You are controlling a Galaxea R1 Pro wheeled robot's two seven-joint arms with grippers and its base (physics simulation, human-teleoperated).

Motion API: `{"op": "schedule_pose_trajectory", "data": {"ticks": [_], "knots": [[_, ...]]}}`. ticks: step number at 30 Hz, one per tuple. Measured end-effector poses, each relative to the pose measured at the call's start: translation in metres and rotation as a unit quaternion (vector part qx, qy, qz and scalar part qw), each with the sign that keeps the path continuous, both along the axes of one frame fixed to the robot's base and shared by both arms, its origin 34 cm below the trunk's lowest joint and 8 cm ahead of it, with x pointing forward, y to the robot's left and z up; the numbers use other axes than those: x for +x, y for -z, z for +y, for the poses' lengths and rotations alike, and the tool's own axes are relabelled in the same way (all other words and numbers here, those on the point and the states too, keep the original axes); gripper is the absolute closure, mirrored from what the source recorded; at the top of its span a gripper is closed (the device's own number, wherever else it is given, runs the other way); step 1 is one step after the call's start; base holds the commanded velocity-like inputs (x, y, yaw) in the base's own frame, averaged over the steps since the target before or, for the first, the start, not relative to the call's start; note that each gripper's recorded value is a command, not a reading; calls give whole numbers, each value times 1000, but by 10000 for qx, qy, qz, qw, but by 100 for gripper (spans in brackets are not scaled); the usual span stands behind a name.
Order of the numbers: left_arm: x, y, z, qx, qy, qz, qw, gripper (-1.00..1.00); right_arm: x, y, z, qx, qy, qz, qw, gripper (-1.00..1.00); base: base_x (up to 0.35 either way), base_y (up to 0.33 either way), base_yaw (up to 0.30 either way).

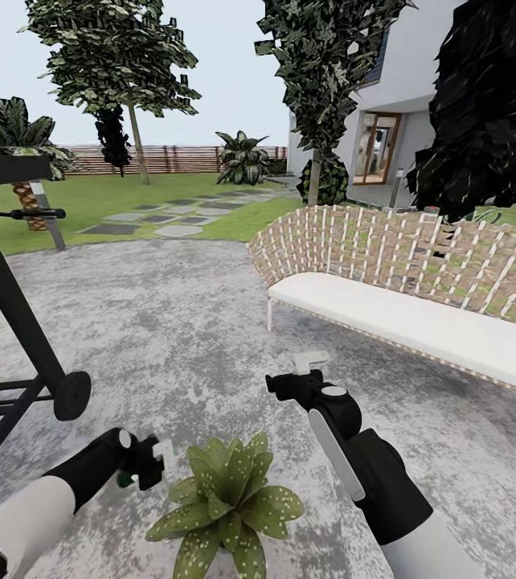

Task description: Pick up the pesticide atomizer in the garden and spray insectifuge to fully cover both potted plants in the garden.

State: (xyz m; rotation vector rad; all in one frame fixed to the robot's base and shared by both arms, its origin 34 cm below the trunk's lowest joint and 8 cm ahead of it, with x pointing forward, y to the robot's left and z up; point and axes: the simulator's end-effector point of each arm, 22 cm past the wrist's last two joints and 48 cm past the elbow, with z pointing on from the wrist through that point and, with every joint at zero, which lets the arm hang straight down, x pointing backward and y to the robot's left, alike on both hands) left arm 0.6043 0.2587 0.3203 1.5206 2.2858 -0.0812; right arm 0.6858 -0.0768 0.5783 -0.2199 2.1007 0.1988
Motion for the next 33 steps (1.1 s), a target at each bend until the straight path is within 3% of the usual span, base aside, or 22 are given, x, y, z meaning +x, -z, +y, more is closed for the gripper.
{"op": "schedule_pose_trajectory", "data": {"ticks": [15,19,25,29,33], "knots": [[-10,7,-4,-2,-9,192,9998,100,0,0,0,-2,5,-4,10000,-100,0,0,0],[-1,0,-19,-27,-73,191,9998,100,0,0,0,-1,5,-5,10000,-100,0,0,0],[3,-3,-24,-22,-89,178,9998,100,0,0,0,-1,4,-3,10000,-100,0,0,0],[-8,8,-30,183,42,336,9993,100,0,0,0,-1,5,-5,10000,-100,0,0,0],[-9,9,-36,190,101,347,9992,100,0,0,0,0,5,-4,10000,-100,0,0,0]]}}
